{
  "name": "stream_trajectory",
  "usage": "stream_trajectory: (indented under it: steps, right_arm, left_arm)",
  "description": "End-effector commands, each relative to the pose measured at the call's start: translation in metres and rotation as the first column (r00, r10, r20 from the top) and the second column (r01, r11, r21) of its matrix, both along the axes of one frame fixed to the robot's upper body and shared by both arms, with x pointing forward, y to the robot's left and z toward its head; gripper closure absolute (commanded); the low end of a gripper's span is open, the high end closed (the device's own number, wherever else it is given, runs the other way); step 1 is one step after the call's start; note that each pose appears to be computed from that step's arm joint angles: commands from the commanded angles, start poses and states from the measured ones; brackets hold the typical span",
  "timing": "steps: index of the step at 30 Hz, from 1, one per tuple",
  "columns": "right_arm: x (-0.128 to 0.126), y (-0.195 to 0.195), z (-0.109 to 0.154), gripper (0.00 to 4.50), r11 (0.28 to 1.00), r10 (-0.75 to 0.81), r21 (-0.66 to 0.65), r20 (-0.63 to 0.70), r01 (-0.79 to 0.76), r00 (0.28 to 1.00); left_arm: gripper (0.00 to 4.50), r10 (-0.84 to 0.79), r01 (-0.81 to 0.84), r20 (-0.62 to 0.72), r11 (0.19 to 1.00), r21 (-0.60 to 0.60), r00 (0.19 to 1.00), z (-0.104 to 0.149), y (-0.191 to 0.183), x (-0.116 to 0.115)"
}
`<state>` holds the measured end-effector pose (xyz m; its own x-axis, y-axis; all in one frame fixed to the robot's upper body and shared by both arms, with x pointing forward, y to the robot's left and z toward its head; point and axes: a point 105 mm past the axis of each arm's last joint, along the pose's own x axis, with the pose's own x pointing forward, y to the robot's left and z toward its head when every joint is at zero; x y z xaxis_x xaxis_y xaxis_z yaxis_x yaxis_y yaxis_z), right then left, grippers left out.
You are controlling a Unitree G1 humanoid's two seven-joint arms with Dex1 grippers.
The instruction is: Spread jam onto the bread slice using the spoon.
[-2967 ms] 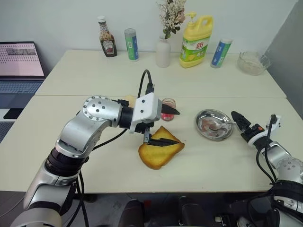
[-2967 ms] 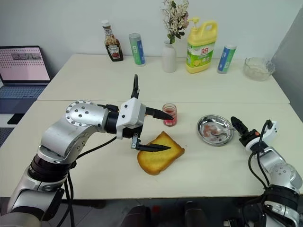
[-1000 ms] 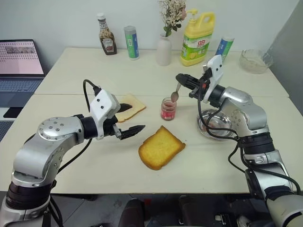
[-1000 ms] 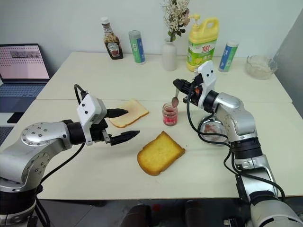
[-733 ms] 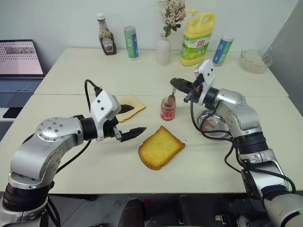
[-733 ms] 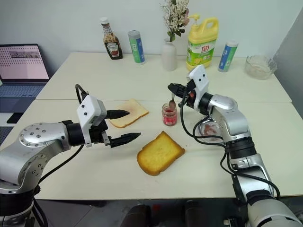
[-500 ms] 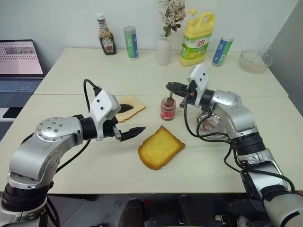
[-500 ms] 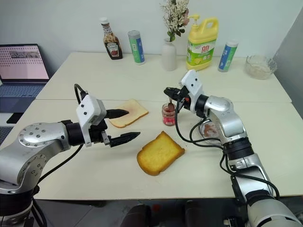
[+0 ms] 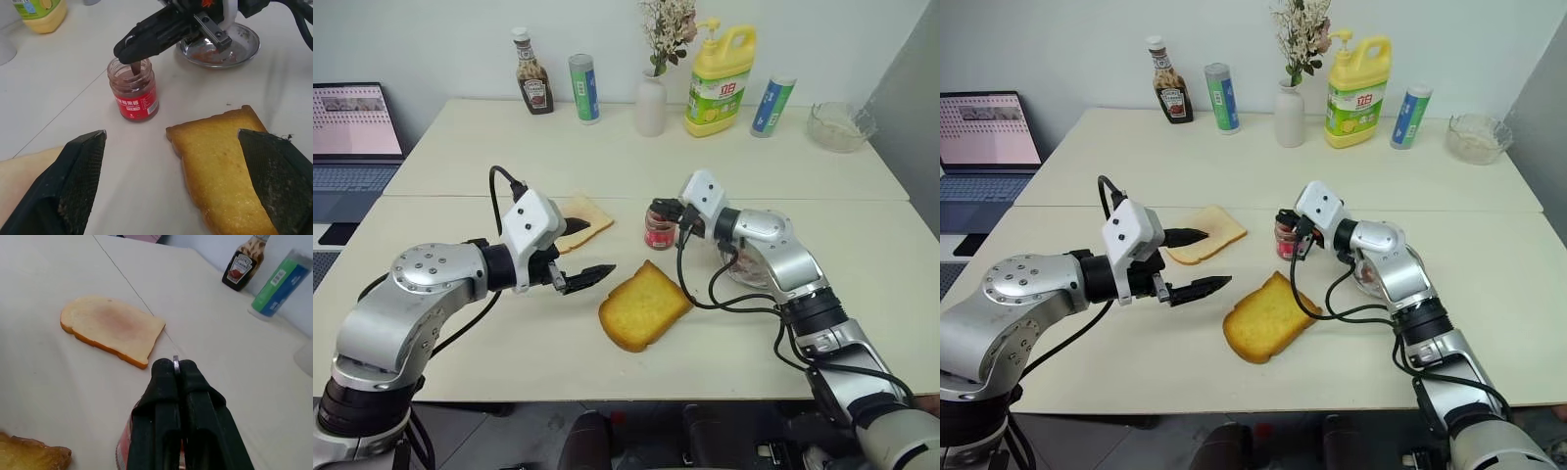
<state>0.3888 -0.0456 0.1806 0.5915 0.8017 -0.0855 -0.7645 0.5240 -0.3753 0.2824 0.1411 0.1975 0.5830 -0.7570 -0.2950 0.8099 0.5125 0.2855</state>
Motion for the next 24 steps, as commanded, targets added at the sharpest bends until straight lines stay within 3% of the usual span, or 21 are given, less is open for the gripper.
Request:
stream_trajectory:
  steps: [1,12,24]
  right_arm:
    - [0.004,-0.004,0.01,4.44,0.993,-0.039,0.108,-0.104,0.051,0.994]
    - [0.012,-0.004,0.004,4.44,0.944,-0.082,0.274,-0.346,0.184,0.935]
    - [0.017,-0.006,0.025,4.44,0.827,-0.013,0.48,-0.505,0.294,0.863]
  left_arm:
    - [0.0,-0.007,0.006,0.046,1.0,0.009,0.999,0.008,0.001,0.001]
    - [0.0,-0.007,0.007,0.052,1.0,0.007,0.999,0.006,-0.001,0.004]
    - [0.0,-0.014,0.013,0.058,1.0,0.02,0.998,0.005,-0.001,0.006]
